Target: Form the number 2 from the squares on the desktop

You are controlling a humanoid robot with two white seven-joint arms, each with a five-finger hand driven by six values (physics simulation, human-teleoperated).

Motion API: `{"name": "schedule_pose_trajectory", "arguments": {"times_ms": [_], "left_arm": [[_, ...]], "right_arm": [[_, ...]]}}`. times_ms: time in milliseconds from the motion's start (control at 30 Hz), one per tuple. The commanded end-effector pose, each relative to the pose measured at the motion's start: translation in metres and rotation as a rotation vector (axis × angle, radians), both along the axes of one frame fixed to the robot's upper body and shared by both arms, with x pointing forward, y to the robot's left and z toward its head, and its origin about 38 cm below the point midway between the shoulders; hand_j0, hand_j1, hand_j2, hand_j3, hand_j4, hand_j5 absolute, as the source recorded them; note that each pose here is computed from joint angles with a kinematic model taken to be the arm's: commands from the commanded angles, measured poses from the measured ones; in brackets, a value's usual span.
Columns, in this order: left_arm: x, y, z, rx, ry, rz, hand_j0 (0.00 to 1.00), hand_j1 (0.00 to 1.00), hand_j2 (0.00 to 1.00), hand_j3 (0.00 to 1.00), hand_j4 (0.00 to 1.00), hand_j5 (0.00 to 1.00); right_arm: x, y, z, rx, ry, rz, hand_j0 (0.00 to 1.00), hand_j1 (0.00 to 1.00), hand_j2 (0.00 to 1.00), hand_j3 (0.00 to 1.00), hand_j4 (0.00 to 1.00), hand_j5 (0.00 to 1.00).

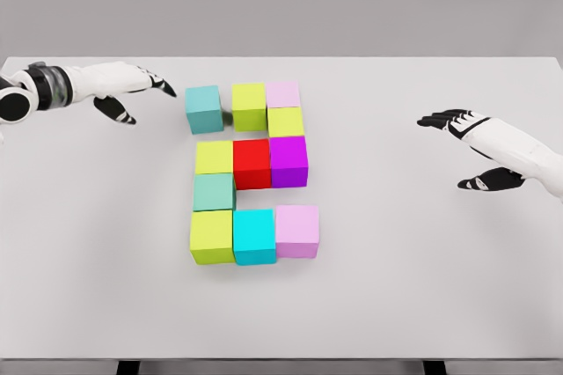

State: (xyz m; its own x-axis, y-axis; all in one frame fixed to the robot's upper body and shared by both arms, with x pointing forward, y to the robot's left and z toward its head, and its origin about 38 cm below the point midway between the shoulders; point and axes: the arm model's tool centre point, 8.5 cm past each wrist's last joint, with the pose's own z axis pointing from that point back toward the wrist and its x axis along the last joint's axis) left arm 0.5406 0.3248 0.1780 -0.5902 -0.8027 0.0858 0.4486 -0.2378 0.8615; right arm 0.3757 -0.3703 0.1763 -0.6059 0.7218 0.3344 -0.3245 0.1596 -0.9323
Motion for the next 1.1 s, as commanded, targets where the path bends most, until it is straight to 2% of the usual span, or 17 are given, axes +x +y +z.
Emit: {"name": "schedule_pose_trajectory", "arguments": {"times_ms": [0, 133, 1067], "left_arm": [[0.0, 0.0, 0.001, -0.005, -0.002, 0.003, 0.69, 0.69, 0.69, 0.69, 0.69, 0.69], [0.001, 0.0, 0.002, 0.003, -0.005, 0.0, 0.61, 0.61, 0.61, 0.61, 0.61, 0.61], [0.004, -0.024, 0.002, 0.001, -0.014, -0.046, 0.63, 0.63, 0.63, 0.63, 0.63, 0.63]], "right_arm": [[0.0, 0.0, 0.0, 0.007, 0.002, 0.0, 1.0, 1.0, 1.0, 1.0, 1.0, 1.0], [0.0, 0.0, 0.001, 0.008, 0.0, -0.002, 1.0, 1.0, 1.0, 1.0, 1.0, 1.0], [0.0, -0.001, 0.0, 0.009, 0.004, -0.004, 1.0, 1.0, 1.0, 1.0, 1.0, 1.0]]}}
